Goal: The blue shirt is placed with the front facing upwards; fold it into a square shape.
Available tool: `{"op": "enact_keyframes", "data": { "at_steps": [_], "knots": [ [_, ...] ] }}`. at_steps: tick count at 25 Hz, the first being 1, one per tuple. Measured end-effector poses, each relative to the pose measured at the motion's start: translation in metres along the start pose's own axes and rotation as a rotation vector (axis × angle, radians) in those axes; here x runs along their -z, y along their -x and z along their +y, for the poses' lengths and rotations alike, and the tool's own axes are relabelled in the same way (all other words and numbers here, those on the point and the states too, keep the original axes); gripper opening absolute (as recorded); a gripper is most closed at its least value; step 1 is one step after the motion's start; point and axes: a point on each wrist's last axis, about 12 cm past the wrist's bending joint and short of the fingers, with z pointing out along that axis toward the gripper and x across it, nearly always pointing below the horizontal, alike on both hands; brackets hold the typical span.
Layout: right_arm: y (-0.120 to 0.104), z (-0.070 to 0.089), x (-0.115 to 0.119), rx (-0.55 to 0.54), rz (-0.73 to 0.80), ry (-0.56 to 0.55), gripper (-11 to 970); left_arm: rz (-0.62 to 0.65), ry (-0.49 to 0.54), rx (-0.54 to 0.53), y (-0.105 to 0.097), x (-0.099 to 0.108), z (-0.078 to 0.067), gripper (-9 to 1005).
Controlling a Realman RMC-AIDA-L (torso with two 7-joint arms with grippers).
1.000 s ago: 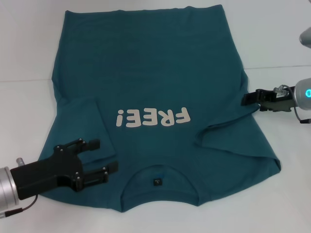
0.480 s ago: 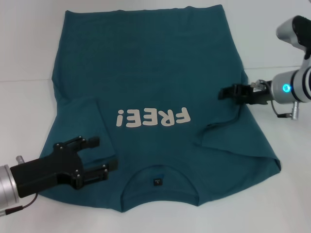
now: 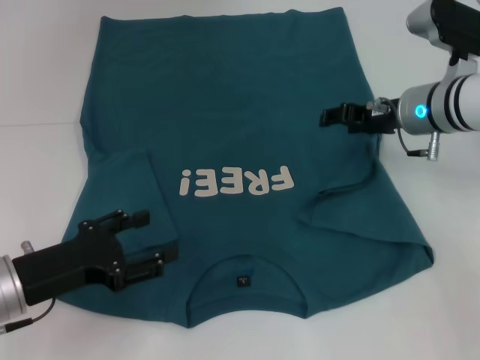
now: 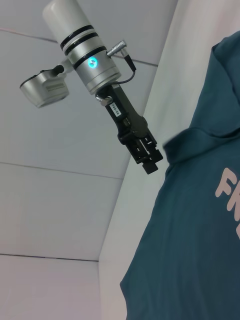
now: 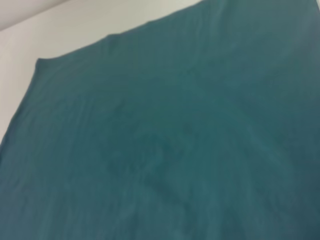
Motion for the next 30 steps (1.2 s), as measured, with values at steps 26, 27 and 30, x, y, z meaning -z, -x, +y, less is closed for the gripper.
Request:
{"op": "enact_keyframes", "data": {
  "at_steps": [26, 27, 30],
  "knots": [
    [-0.029, -0.083, 0.039, -0.172, 0.028, -0.035, 662, -0.015, 0.0, 0.005, 0.0, 0.001, -0.001, 823],
    [-0.029, -0.081, 0.038, -0.169, 0.03, -0.036, 661, -0.015, 0.0, 0.005, 0.0, 0.001, -0.001, 823],
    [-0.03, -0.077, 0.033, -0.155, 0.037, -0.042, 660, -0.016, -0.001, 0.004, 0.0, 0.001, -0.001, 824]
  ]
}}
